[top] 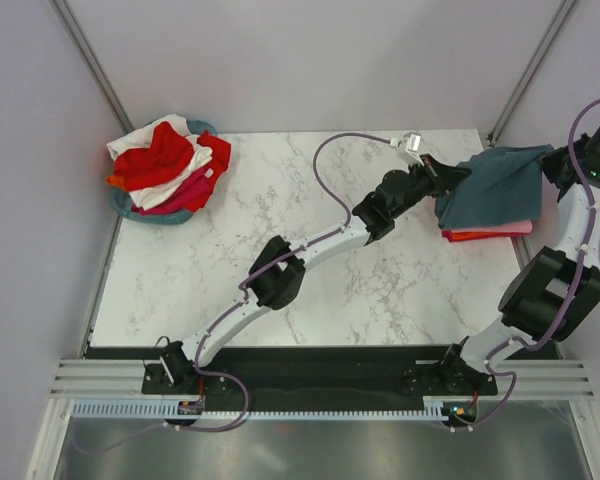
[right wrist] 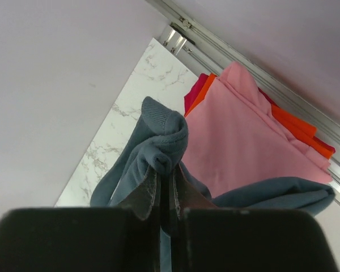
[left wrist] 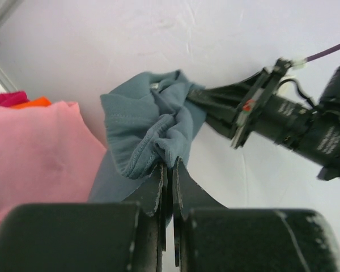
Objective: Fold and stack the t-shirts
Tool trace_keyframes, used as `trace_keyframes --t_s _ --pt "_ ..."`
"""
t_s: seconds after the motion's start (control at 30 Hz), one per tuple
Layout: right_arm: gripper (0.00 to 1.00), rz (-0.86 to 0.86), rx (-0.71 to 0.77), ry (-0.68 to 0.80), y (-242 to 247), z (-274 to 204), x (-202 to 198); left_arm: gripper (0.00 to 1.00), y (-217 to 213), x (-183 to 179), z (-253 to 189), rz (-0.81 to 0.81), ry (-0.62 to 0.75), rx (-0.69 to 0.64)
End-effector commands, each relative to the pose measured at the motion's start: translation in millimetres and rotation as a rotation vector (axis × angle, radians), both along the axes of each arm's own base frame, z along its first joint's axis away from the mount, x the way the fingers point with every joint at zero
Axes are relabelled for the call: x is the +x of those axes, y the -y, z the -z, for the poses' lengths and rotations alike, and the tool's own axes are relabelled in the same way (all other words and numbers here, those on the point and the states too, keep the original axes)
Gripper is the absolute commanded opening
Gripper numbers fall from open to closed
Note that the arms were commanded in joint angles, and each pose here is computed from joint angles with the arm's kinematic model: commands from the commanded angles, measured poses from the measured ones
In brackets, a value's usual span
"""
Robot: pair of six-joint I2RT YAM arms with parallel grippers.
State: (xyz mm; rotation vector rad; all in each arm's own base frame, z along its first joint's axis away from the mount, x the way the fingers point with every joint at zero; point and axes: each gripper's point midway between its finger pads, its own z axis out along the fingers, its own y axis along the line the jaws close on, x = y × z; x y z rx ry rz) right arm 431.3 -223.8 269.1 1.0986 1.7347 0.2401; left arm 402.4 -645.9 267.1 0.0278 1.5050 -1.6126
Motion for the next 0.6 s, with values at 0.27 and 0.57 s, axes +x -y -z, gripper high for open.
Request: trace_keyframes --t_s 0.27,0.57 --pt "0.0 0.02 -0.055 -0.006 28 2 20 0.02 -17 17 -46 -0.169 0.04 -0.207" --pt "0.0 0.072 -0.095 -0.022 39 -6 -5 0.02 -13 -9 -77 -0.131 0.11 -0.216"
